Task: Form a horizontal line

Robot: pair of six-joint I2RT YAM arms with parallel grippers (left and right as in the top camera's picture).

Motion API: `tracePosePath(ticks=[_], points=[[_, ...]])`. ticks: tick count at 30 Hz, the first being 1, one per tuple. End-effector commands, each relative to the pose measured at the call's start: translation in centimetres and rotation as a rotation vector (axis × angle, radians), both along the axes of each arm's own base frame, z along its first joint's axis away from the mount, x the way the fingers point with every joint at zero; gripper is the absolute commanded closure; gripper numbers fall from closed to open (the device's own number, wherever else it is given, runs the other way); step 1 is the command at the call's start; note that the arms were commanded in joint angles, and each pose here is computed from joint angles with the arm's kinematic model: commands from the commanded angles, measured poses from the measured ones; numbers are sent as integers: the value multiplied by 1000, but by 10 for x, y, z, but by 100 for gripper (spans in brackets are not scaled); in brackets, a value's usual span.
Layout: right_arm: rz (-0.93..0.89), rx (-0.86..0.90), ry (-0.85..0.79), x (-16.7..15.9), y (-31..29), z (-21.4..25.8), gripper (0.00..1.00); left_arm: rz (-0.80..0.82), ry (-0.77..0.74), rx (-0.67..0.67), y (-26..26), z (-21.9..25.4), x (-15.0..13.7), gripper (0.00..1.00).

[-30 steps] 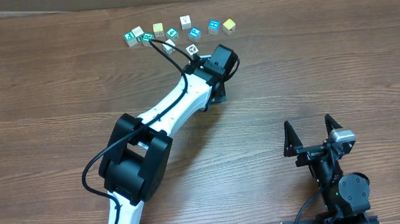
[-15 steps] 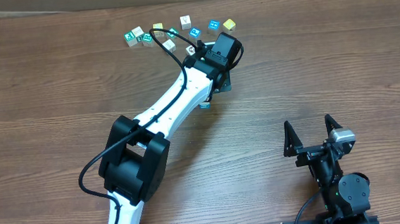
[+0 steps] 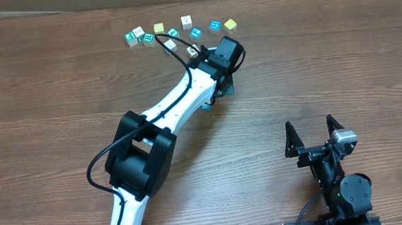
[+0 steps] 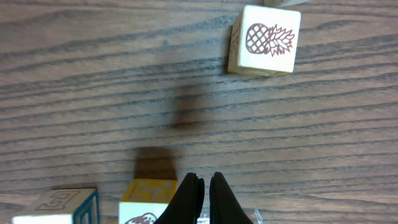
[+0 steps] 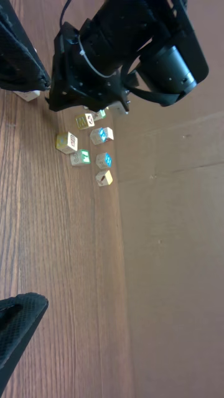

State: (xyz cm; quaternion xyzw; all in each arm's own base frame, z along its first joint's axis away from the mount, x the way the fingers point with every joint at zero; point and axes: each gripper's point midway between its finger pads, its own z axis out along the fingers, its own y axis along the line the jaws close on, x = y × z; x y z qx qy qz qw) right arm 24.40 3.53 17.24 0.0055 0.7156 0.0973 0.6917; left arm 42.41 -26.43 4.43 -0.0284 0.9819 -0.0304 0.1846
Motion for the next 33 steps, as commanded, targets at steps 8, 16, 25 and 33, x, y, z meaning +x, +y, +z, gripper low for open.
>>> tracePosePath(ticks=[8,16,25,33], points=[[-3,0,-6,0,-1,-1,0,15,27,-17,-9,-8,-7,96],[-3,0,-6,0,-1,-1,0,29,10,5,-13,-8,-11,96],[-3,0,-6,0,-1,-1,0,-30,17,-8,-20,-9,-12,96],[-3,0,-6,0,-1,-1,0,-23,2,-7,-18,-18,-11,96]])
